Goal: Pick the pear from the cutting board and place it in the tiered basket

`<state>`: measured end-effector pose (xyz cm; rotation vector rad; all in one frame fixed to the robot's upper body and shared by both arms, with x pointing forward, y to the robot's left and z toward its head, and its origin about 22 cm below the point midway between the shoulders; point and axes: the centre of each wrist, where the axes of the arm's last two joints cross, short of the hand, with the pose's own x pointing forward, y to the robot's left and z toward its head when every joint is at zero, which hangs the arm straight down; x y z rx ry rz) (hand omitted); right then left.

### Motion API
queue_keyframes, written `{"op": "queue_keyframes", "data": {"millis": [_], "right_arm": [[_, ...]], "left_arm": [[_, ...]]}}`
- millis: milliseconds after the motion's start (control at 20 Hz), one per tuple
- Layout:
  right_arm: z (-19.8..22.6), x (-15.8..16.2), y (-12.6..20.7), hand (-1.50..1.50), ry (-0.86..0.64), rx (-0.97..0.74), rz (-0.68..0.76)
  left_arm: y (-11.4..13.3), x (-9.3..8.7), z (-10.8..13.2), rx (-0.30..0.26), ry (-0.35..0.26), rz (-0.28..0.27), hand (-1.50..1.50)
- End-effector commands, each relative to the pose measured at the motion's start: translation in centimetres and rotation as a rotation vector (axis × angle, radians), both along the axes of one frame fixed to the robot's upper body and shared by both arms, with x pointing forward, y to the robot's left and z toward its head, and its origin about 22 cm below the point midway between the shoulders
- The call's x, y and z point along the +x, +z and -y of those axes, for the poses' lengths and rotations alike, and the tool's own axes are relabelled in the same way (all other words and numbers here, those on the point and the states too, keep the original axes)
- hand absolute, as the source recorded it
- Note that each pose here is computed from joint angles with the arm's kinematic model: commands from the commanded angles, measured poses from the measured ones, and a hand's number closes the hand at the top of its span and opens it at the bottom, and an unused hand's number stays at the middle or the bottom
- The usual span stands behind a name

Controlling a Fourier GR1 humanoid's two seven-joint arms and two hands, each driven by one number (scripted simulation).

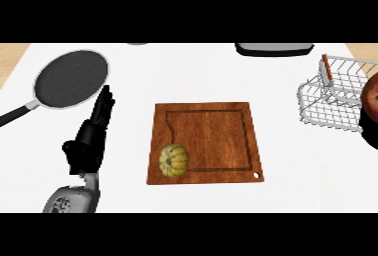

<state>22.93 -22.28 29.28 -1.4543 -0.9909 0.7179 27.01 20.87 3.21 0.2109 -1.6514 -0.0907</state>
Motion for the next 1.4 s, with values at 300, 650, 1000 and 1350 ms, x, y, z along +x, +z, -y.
{"op": "queue_keyframes", "data": {"millis": [300, 650, 1000, 1350], "right_arm": [[3.9, 3.3, 4.4, 1.5, -0.023, 0.205, 0.025], [5.9, 4.4, 4.8, 1.5, -0.108, 0.104, 0.034], [6.9, 9.0, 1.6, 1.5, -0.108, 0.056, 0.032], [12.3, 10.7, -1.2, 1.5, -0.21, 0.254, 0.042]], "left_arm": [[0.4, 0.8, 1.4, -0.008, -0.034, 0.01, 0.0], [0.4, 1.4, 0.0, -0.006, -0.005, 0.005, 0.0], [0.2, 0.8, 2.4, 0.017, -0.029, 0.025, 0.0], [-1.0, 0.7, 1.0, -0.015, -0.04, 0.008, 0.0]]}}
